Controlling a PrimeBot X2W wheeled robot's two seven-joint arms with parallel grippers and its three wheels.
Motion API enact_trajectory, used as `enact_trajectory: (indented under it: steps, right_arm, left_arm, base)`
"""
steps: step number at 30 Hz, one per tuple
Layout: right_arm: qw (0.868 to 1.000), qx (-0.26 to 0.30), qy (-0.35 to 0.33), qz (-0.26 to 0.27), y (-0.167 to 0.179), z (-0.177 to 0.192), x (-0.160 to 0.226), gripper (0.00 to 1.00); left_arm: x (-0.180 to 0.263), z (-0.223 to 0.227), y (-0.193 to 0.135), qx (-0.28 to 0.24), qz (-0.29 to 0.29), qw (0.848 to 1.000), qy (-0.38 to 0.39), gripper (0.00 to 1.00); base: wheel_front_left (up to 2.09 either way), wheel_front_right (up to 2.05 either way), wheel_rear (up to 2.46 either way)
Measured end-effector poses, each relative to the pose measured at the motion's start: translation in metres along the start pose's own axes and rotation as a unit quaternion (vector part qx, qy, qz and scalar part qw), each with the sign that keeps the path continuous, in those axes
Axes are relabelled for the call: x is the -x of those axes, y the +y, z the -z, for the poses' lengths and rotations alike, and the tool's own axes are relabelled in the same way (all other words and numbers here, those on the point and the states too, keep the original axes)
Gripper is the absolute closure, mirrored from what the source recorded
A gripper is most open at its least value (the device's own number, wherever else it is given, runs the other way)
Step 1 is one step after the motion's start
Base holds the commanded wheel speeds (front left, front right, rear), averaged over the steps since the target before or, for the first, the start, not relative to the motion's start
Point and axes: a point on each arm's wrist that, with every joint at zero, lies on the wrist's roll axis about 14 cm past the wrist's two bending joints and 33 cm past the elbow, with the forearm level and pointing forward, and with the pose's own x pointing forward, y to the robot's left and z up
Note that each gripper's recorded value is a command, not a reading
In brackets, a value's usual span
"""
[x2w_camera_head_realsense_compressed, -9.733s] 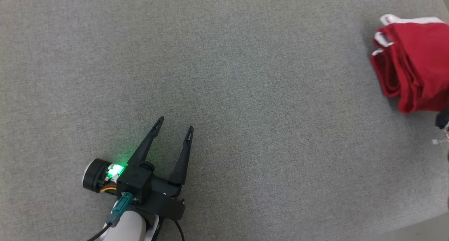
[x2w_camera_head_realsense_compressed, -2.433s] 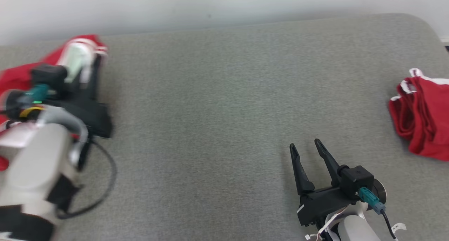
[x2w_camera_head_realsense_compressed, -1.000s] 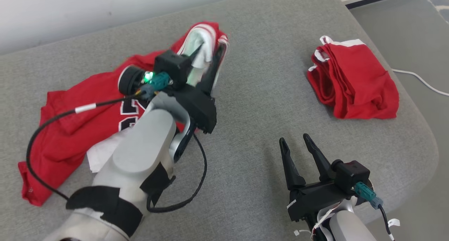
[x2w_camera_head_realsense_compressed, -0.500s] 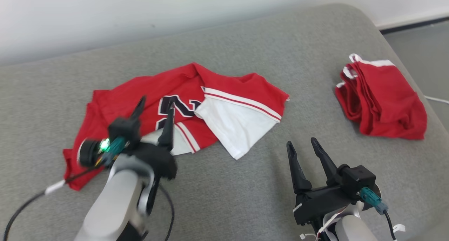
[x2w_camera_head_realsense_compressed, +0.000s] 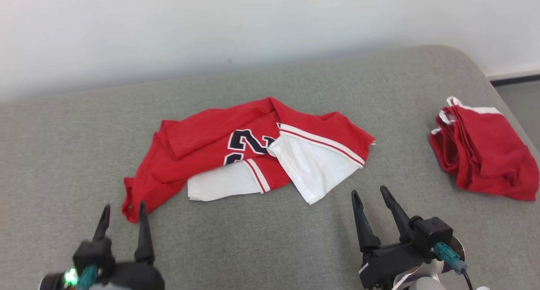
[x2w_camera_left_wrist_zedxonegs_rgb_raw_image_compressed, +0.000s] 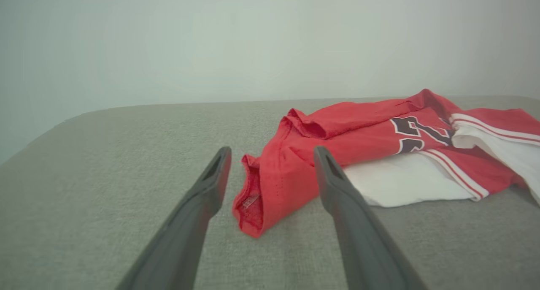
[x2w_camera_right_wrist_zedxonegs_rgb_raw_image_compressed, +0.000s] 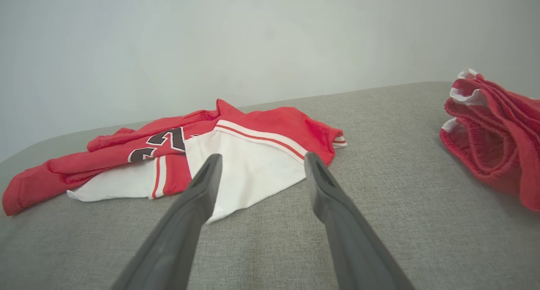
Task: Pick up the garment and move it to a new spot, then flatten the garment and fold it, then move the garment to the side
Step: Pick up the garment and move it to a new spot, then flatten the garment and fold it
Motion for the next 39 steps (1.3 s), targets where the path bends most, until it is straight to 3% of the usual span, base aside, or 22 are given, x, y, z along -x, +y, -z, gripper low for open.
enact_trajectory:
  steps: [8,16,25,39]
  right_arm:
    - [1.0,0.003,0.004,-0.019,0.014,0.003,0.005,0.0]
    - [0.999,0.006,0.012,-0.034,0.024,0.008,0.009,0.0]
    - [0.999,0.005,0.016,-0.043,0.03,0.011,0.01,0.0]
    - [0.997,0.019,0.036,-0.058,0.037,0.024,-0.002,0.0]
  left_arm:
    - [0.053,0.011,0.036,-0.003,-0.064,0.998,0.01,0.0]
    - [0.086,0.019,0.049,-0.012,-0.083,0.996,0.022,0.0]
    - [0.095,0.021,0.054,-0.02,-0.087,0.996,0.024,0.0]
    - [0.083,0.03,0.037,-0.021,-0.053,0.998,0.039,0.0]
  base:
    - [0.0,0.0,0.0]
    - [0.0,0.0,0.0]
    - [0.0,0.0,0.0]
    - [0.0,0.0,0.0]
